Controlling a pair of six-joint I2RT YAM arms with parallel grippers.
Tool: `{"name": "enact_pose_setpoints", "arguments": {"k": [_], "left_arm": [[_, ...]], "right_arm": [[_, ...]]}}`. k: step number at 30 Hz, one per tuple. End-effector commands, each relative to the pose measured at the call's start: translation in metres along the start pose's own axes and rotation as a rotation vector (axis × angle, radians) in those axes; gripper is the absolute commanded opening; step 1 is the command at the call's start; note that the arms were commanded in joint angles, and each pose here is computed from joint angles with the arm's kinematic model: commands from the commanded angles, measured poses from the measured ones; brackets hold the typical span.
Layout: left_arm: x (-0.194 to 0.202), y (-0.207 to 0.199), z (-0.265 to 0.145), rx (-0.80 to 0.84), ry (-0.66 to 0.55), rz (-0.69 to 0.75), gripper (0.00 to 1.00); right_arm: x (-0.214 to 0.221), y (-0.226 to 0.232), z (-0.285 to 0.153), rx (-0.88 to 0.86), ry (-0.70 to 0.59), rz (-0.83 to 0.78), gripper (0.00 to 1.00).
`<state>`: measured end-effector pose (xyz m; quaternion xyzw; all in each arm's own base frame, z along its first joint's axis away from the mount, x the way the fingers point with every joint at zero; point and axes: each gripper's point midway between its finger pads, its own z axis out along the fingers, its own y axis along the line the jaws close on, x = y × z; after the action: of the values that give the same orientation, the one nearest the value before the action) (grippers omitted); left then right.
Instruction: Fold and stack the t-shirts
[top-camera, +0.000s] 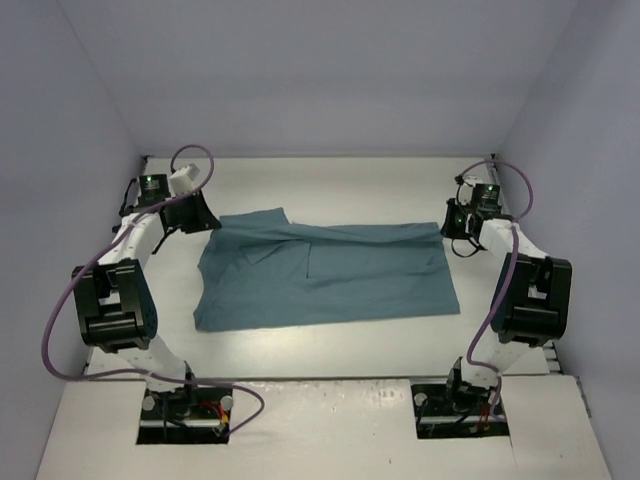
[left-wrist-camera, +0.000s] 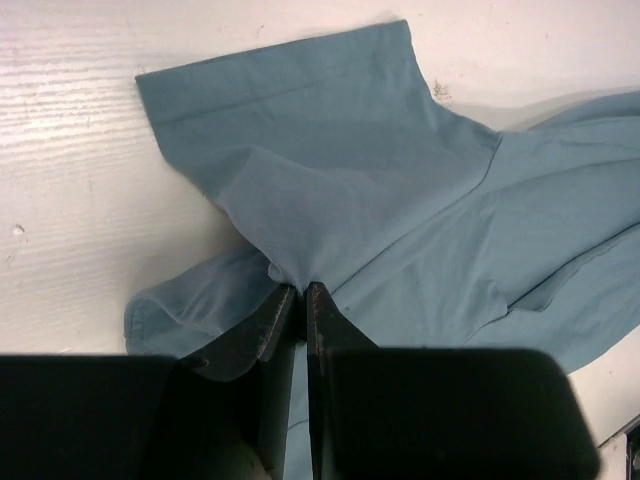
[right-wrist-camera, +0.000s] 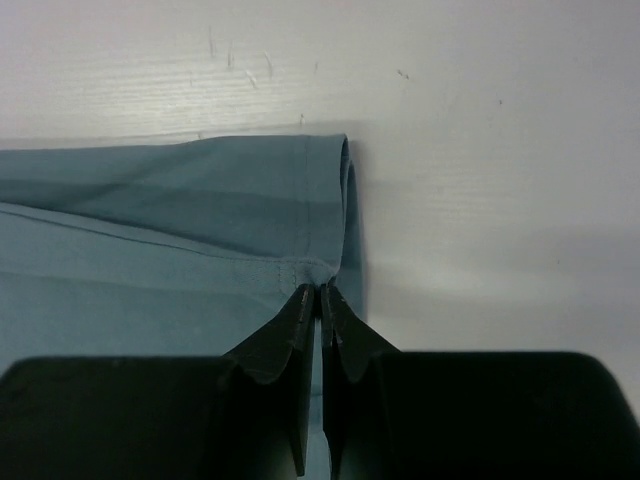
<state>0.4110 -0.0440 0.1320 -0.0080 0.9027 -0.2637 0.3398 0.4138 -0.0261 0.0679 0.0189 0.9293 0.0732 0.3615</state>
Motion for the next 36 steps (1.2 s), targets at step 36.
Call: {"name": "enact_pose_setpoints", "arguments": {"k": [36], "left_arm": [[0.029, -0.016, -0.046, -0.025, -0.230, 0.039, 0.09]], "right_arm": [[-0.028, 0.033, -0.034, -0.029, -0.157, 0.022, 0.18]]}}
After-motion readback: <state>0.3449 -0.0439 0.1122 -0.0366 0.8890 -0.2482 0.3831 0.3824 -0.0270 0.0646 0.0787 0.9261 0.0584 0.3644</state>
